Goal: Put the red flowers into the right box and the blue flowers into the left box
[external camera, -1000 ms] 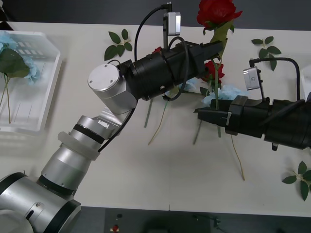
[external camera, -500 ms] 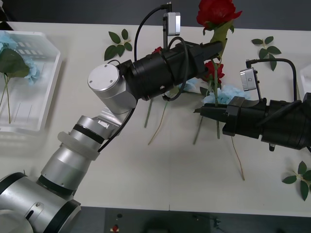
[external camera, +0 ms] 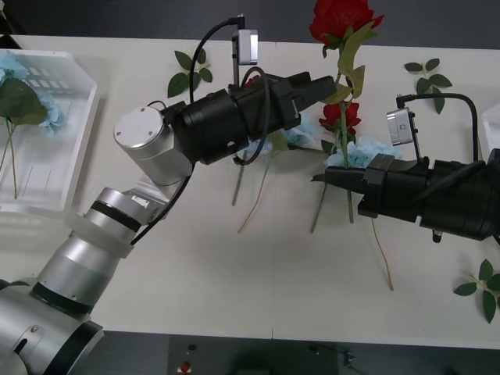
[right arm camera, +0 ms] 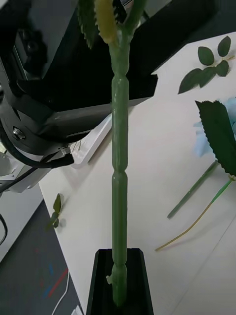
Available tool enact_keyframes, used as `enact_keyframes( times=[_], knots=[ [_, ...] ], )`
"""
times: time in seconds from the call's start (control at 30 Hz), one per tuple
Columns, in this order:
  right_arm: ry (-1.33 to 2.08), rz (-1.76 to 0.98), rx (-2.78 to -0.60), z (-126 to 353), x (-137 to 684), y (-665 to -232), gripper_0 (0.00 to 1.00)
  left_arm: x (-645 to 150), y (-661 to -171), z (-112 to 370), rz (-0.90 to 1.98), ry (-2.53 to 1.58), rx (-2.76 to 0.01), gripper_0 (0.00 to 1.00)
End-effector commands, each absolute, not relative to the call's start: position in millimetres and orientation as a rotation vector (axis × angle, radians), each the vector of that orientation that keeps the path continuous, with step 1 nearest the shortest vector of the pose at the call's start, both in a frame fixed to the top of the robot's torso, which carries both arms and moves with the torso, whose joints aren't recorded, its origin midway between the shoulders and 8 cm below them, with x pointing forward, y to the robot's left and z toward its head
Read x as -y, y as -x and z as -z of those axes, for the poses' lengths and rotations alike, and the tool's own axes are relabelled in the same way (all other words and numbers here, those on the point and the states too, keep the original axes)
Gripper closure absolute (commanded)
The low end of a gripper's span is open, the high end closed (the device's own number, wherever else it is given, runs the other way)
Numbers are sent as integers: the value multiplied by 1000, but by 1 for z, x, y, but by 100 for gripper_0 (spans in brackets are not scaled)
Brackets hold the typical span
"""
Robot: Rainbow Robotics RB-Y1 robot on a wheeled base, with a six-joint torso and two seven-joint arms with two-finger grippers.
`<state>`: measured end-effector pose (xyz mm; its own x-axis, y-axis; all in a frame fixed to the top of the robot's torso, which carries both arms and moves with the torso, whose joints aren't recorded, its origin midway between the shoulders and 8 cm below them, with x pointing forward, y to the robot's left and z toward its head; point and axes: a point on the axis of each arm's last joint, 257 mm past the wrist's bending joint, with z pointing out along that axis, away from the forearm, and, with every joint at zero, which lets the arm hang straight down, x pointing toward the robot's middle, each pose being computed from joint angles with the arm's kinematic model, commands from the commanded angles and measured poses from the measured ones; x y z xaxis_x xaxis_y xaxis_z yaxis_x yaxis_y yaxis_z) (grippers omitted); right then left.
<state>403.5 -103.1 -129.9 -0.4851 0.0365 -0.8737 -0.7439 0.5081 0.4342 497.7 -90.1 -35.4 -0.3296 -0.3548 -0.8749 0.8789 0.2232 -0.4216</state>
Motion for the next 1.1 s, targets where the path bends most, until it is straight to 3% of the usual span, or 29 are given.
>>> enact_keyframes(
  times=[0.03, 0.23, 0.47, 0.77, 1.1],
  knots=[
    [611, -1005, -1770, 96, 115, -417, 100, 49, -496, 60, 1352, -584, -1423, 24],
    [601, -876, -1815, 86, 165, -432, 100, -29, -507, 97, 1216, -629, -1537, 24],
    [454, -727, -2028, 95, 294, -453, 100, -89, -539, 128, 902, -746, -1707, 25],
    [140, -392, -2296, 129, 489, -455, 100, -86, -580, 151, 634, -744, -1950, 25],
    [9, -6, -2460, 150, 612, -422, 100, -44, -604, 190, 395, -640, -2060, 24]
  ],
)
